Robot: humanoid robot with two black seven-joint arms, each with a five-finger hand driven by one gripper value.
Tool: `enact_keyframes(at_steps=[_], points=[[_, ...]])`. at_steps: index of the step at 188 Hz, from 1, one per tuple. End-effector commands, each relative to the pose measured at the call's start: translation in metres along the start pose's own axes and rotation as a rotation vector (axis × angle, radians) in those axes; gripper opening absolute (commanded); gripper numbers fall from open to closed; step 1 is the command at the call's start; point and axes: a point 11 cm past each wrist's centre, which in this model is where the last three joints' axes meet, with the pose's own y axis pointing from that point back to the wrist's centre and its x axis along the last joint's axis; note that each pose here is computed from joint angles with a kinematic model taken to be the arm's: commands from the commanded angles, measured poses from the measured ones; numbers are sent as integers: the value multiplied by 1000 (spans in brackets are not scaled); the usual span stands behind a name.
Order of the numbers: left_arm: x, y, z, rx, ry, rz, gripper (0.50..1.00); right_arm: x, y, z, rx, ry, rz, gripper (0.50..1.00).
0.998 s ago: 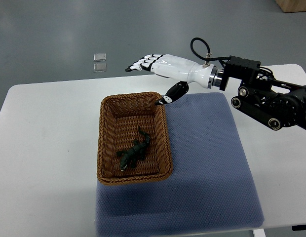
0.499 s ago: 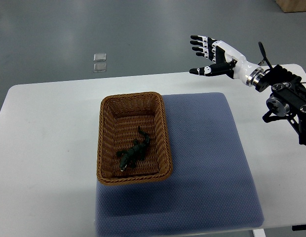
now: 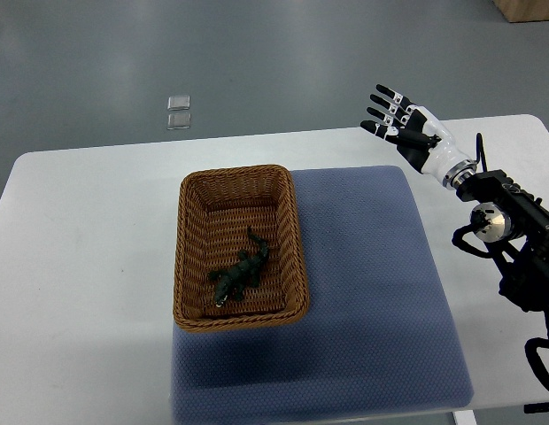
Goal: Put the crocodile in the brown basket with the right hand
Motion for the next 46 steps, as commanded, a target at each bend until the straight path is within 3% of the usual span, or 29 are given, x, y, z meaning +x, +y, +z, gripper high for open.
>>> enact_keyframes(at_steps=[1, 46], points=[[0, 0, 0, 0, 0, 0, 1000, 7, 1, -7, 35, -32, 30, 928], [0, 0, 0, 0, 0, 0, 1000, 13, 4, -8, 51, -39, 54, 928]])
